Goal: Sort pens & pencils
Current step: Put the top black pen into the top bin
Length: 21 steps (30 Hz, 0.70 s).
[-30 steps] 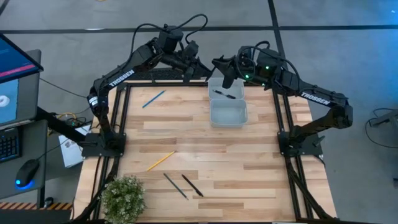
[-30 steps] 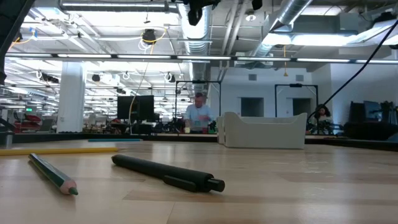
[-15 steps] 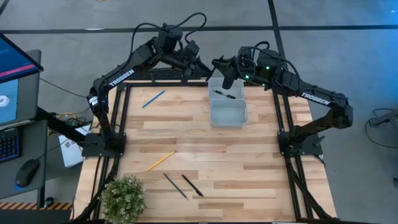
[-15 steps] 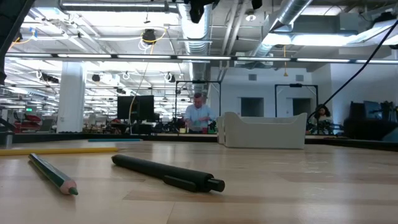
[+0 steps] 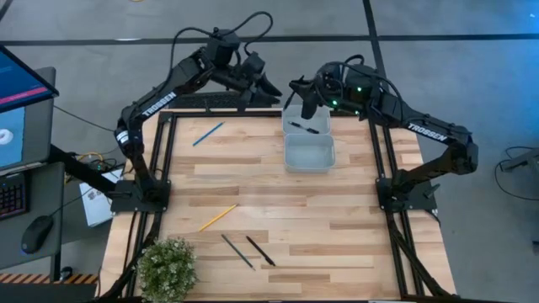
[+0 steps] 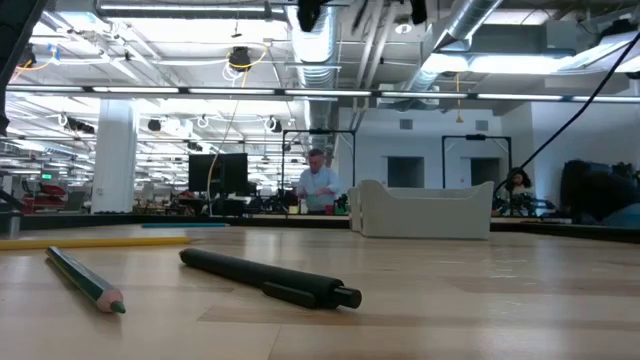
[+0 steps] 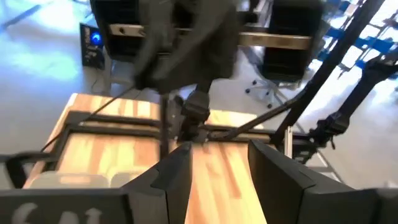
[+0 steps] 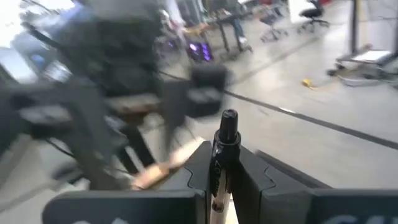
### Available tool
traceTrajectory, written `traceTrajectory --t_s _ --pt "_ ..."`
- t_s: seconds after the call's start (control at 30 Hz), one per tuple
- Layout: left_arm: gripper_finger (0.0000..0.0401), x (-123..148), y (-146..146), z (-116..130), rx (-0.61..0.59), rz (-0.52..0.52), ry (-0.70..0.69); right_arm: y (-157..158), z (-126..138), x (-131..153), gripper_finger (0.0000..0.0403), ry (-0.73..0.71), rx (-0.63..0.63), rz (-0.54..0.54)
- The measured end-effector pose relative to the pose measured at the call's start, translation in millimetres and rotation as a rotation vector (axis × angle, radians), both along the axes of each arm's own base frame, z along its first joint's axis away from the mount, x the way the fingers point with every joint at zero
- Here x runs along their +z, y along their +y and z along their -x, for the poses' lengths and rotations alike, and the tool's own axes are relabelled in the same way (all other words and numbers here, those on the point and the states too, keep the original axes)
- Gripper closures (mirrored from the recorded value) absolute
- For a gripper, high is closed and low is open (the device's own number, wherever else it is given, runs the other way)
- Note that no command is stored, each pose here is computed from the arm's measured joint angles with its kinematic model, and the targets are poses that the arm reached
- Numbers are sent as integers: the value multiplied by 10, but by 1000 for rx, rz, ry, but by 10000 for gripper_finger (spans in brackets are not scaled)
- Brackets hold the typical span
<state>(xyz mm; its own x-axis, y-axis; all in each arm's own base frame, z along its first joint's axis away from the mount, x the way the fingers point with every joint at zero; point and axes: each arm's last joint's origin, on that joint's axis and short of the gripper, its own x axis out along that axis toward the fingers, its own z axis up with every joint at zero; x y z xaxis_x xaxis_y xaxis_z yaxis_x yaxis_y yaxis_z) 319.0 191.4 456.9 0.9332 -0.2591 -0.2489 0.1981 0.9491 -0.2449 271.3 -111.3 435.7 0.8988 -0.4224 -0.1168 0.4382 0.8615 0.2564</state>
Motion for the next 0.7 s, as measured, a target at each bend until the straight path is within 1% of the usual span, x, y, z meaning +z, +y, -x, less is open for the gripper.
traceTrajectory --t_s 0.17,0.27,0.33,0.43,0.5,0.6,0.7 --pt "255 74 -21 274 32 -49 51 -139 87 -128 344 145 -46 -9" --pt "255 85 -62 407 96 -106 120 -242 137 -196 344 221 -74 -4" --pt "255 78 -84 464 152 -155 175 -329 118 -256 344 254 -91 -1" --pt "255 49 -99 495 218 -204 246 -484 87 -364 344 316 -112 18" --pt "255 26 -98 506 244 -208 282 -588 48 -452 344 357 -122 25" --pt "255 -7 -94 527 279 -231 336 -748 -26 -638 344 437 -127 12" --pt "255 -37 -88 549 331 -262 397 -885 -81 -794 344 487 -121 -7"
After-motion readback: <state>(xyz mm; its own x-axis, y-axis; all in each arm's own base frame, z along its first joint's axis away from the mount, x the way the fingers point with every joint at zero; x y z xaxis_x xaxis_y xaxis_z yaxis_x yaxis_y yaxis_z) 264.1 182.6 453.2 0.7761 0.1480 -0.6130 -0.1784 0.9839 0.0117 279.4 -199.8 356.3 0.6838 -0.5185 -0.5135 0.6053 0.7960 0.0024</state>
